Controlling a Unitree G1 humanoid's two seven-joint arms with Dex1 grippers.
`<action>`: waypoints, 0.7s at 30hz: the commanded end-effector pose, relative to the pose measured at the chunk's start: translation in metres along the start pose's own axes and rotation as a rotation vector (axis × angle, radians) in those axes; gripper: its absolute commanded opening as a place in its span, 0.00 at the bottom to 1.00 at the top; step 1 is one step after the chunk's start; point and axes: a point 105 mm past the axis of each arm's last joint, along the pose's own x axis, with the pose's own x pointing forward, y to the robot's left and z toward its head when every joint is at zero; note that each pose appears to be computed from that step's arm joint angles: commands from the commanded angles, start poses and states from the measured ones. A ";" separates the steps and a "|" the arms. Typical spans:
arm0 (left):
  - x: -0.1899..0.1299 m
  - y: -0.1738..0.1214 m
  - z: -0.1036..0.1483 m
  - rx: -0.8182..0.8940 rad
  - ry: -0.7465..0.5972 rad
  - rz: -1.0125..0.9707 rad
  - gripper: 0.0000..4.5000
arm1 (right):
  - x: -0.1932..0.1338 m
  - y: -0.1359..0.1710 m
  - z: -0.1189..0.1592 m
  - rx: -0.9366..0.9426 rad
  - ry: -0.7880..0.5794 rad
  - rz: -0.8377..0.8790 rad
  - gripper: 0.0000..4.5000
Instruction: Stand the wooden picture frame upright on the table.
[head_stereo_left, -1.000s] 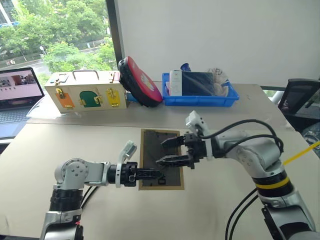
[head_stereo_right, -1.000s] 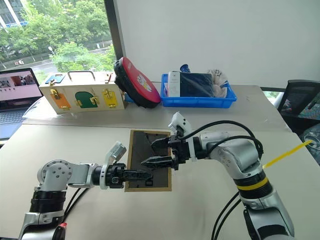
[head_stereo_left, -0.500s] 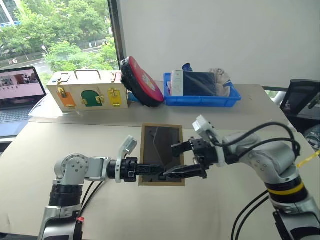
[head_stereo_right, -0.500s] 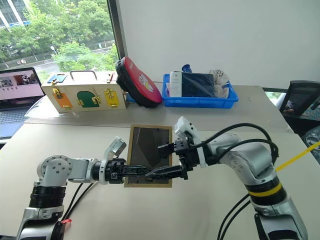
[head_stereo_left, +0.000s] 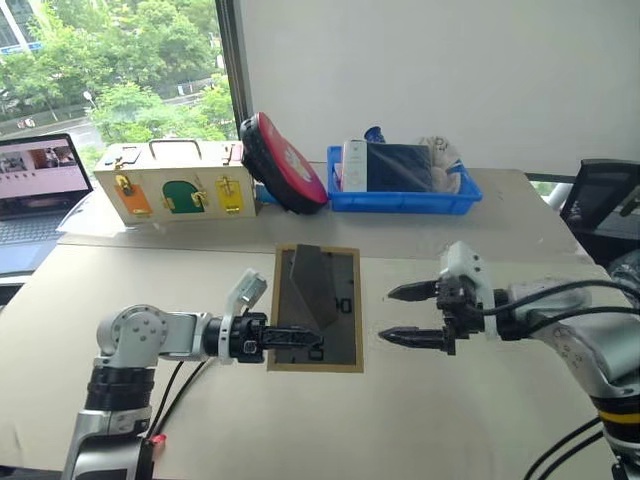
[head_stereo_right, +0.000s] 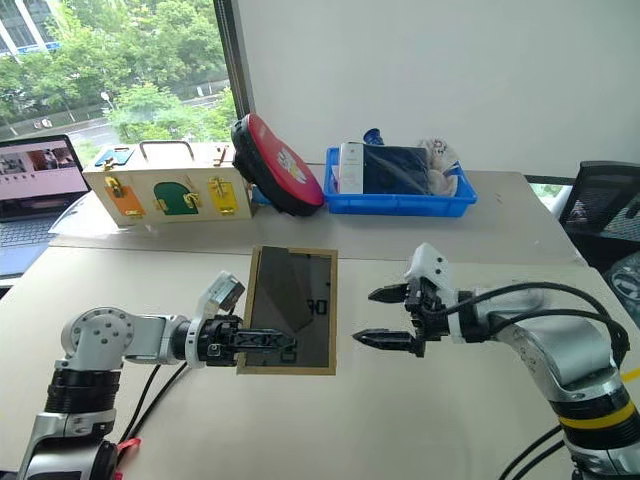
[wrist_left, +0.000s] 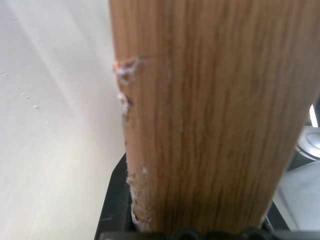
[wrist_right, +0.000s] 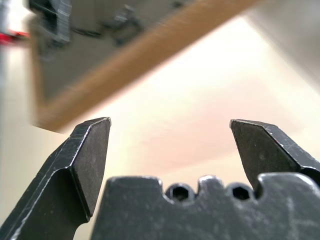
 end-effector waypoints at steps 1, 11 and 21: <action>-0.010 -0.012 0.010 -0.031 -0.031 -0.096 0.24 | -0.014 -0.019 0.005 -0.628 0.013 -0.238 0.99; -0.006 -0.007 0.010 -0.140 0.016 -0.150 0.24 | 0.022 0.029 0.020 -1.334 -0.275 -0.353 0.99; -0.020 0.003 -0.004 -0.177 0.062 -0.118 0.24 | 0.043 0.033 0.034 -1.401 -0.388 -0.364 0.99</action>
